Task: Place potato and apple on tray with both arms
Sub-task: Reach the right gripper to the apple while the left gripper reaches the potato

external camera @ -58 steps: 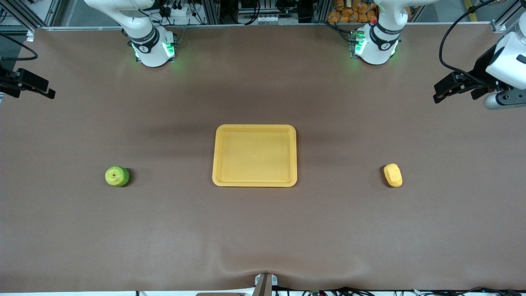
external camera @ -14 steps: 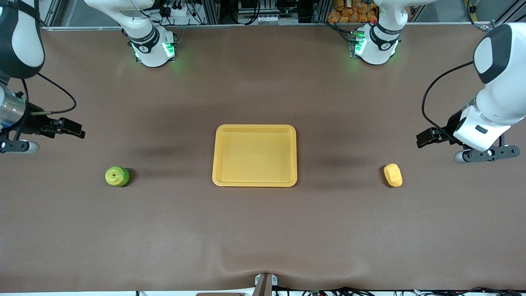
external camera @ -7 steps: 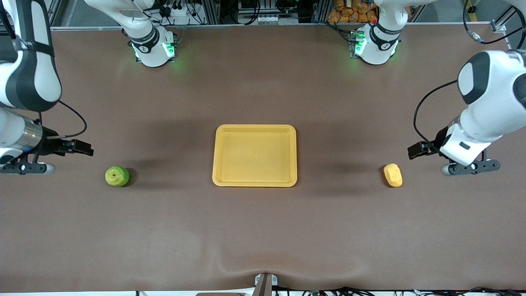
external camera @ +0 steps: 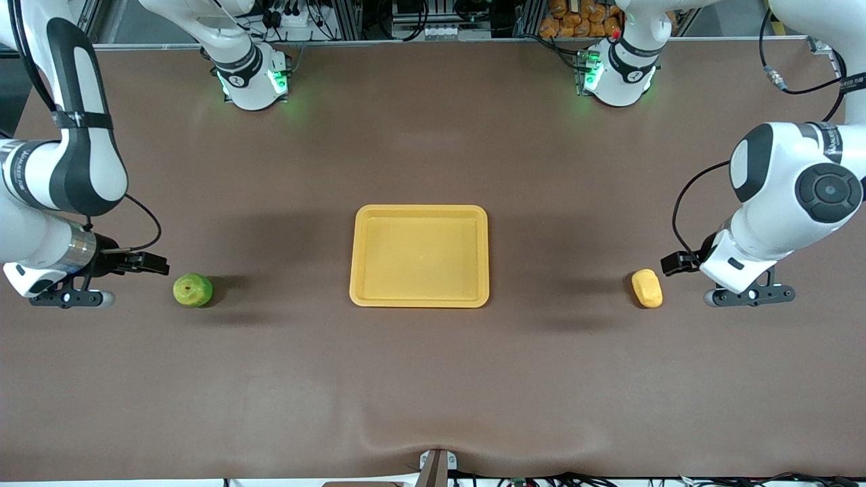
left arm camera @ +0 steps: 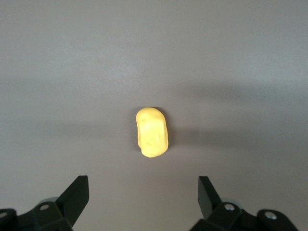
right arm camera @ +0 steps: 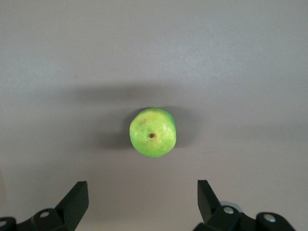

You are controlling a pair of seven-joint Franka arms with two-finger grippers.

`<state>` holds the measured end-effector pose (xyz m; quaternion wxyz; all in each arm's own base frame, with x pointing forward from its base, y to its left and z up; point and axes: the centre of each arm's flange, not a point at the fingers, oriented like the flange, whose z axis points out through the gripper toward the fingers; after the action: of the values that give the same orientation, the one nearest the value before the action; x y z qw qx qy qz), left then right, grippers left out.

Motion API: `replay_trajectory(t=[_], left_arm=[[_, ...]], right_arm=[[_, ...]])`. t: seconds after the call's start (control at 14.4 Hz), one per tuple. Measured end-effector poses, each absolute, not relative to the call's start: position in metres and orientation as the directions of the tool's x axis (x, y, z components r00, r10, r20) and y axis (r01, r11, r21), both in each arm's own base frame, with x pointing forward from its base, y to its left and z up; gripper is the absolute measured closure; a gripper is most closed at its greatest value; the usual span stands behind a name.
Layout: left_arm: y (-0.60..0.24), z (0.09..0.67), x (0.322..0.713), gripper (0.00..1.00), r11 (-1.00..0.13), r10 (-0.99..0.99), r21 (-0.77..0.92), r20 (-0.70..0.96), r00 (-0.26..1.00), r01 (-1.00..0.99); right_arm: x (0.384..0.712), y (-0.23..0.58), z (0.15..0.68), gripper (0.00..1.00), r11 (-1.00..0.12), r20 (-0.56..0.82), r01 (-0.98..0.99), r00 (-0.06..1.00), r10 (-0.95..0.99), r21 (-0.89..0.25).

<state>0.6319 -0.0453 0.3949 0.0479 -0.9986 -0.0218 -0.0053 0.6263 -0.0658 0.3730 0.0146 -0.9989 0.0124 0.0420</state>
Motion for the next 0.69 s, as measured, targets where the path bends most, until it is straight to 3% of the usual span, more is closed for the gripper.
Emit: replay_trajectory(t=[0.69], left_arm=[[-0.025, 0.318, 0.645, 0.00, -0.994, 0.098, -0.055, 0.027, 0.995, 0.099]], right_arm=[[0.635, -0.072, 0.334, 0.00, -0.999, -0.087, -0.035, 0.996, -0.033, -0.021]])
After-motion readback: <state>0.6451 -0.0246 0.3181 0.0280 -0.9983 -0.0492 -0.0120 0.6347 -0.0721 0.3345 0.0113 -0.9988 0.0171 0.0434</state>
